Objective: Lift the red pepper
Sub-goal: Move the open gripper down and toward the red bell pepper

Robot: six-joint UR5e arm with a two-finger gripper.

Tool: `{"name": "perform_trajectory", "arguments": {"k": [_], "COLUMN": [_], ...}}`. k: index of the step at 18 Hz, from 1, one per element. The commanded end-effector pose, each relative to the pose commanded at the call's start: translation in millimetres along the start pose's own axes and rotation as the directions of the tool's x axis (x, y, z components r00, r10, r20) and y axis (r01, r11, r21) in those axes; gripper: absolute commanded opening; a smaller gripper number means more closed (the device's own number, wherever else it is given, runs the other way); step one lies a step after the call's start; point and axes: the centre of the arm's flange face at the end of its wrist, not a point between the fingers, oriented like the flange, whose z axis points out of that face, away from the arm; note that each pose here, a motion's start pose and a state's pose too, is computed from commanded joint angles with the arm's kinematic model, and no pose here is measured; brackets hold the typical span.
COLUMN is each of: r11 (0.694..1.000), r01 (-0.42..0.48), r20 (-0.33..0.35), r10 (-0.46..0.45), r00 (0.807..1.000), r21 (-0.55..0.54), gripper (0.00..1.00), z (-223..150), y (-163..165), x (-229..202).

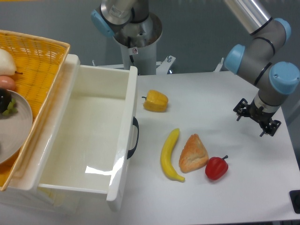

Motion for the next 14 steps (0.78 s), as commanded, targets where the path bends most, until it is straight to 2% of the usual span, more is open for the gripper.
{"name": "perform_trajectory", "arguments": {"k": [5,8,11,14], "r11": [1.000,0.998,0.989,0.971], "r01": [0.003,0.021,0.123,0.215], "r20": [-0.005,-0.021,-0.036,-0.052], "r10": [-0.003,-0.020,-0.121,-0.211], "r00": [1.000,1.000,0.992,0.976], "r21": [0.008,0.062,0.077,0.101], "gripper": [1.00,1.00,1.00,1.00], "z": [2,10,16,18], "y": [-2,-1,-2,3], "x": [2,7,11,12]}}
